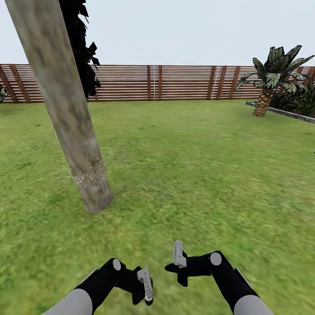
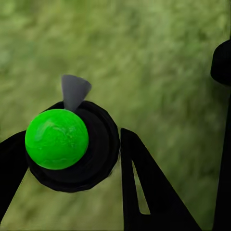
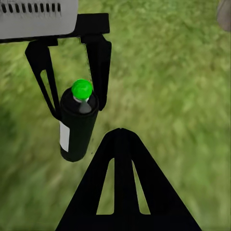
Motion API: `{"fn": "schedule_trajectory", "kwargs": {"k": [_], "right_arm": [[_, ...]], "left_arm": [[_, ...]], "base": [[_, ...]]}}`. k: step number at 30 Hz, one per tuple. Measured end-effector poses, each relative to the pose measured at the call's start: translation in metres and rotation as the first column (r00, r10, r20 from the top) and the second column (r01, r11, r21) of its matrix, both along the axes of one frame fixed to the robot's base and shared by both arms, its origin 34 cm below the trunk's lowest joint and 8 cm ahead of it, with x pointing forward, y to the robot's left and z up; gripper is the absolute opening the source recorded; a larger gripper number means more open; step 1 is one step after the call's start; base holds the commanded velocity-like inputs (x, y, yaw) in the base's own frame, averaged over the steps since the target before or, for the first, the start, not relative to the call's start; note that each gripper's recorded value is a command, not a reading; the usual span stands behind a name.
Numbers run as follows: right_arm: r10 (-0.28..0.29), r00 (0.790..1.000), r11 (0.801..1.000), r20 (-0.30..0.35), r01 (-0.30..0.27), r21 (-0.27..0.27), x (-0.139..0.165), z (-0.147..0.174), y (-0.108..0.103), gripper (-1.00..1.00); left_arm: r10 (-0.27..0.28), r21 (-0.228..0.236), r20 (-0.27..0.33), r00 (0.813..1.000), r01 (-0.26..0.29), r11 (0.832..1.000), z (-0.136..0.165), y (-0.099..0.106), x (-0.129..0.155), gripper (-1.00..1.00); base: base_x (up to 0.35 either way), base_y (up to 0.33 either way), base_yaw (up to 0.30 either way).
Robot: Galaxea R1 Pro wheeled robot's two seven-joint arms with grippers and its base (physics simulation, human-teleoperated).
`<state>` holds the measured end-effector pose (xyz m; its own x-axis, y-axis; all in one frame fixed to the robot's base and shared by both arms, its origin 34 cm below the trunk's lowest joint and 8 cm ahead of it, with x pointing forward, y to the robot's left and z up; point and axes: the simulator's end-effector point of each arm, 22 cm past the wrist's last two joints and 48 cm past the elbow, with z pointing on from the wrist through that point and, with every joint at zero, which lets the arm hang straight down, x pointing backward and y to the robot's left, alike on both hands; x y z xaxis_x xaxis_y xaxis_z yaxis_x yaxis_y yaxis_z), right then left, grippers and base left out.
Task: In the garden, pick up the pesticide atomizer on the floor and spray pesticide onto both trees until each tree trunk is fully covered.
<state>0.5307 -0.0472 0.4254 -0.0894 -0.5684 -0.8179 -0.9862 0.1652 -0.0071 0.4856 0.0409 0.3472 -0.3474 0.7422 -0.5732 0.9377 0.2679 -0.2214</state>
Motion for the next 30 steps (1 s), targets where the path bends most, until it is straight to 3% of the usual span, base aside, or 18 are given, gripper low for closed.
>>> {"fn": "schedule_trajectory", "kwargs": {"k": [18, 30], "right_arm": [[0.000, 1.000, 1.000, -0.001, 0.000, 0.000, -0.001, -0.001, 0.000, -1.00], [-0.001, 1.000, 1.000, -0.003, 0.001, 0.000, -0.001, -0.001, 0.000, -1.00]], "left_arm": [[0.040, -0.100, 0.021, 0.999, -0.037, 0.994, 0.025, -0.039, 0.014, -1.00], [0.037, -0.116, 0.026, 0.999, -0.034, 0.993, 0.030, -0.049, 0.015, -1.00]], "base": [[0.000, 0.000, 0.000], [0.000, 0.000, 0.000]]}}
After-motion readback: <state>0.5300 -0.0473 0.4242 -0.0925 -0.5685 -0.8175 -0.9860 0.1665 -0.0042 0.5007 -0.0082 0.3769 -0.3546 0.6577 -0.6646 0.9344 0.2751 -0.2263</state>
